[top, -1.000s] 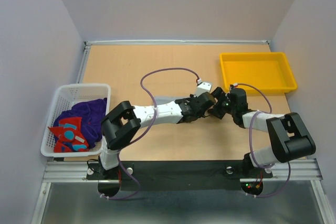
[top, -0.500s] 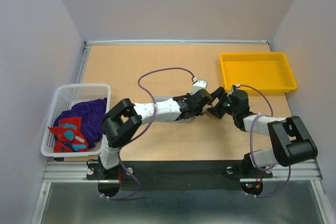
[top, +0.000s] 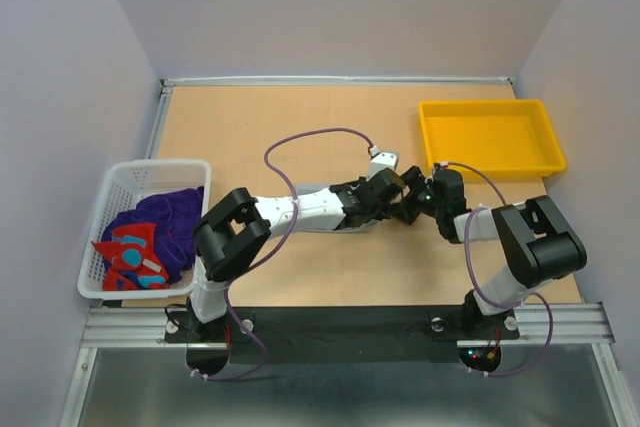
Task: Fold and stack the towels
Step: Neatly place the folded towel into the bin
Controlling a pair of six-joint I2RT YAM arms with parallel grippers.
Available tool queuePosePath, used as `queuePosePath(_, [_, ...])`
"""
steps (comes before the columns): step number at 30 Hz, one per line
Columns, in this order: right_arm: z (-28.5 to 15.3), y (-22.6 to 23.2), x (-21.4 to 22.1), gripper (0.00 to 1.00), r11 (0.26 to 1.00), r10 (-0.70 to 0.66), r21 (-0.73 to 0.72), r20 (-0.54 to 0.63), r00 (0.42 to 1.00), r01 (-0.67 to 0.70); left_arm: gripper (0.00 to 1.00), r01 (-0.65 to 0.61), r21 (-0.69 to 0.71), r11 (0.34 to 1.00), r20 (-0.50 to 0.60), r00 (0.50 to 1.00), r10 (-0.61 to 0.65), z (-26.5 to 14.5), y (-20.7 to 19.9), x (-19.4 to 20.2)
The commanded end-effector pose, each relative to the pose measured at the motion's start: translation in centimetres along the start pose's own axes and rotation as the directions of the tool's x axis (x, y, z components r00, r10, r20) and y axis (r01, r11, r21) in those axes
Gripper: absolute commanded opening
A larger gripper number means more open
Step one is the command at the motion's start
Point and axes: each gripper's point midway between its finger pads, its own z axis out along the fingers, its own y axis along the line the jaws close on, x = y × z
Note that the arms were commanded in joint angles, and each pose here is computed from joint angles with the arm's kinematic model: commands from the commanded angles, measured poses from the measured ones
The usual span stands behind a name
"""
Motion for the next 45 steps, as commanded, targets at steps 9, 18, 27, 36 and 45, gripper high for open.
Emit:
queuePosePath(9, [1.1,1.4,1.1,0.59,0.999,-0.008,-0.035,-0.049,0.999,0.006,0.0,0.025,0.035,0.999,0.044,0.999,-0.027,0.3,-1.7,-1.4])
queuePosePath(18, [1.4,1.4,0.7,0.04,0.999,-0.026,-0.023,-0.042,0.999,0.025,0.14,0.046,0.049,0.998,0.034,0.998,-0.048,-0.4,-1.5,-1.0])
queuePosePath(27, [2.1,0.5,-1.2,0.01,0.97,-0.211,0.109,-0.05,0.976,0.216,0.7,0.09,0.081,0.993,0.048,0.994,-0.094,-3.7,0.3,-1.5])
queuePosePath(36, [2.7,0.1,-7.4,0.01,0.808,-0.5,0.301,-0.107,0.859,0.507,0.82,0.154,0.031,0.988,0.097,0.983,-0.157,-9.1,10.6,-4.2])
queuePosePath(45, [1.9,3.4,-16.2,0.01,0.611,-0.704,0.383,-0.137,0.697,0.693,0.84,0.113,-0.18,0.977,0.243,0.968,-0.067,-14.7,24.5,-11.3])
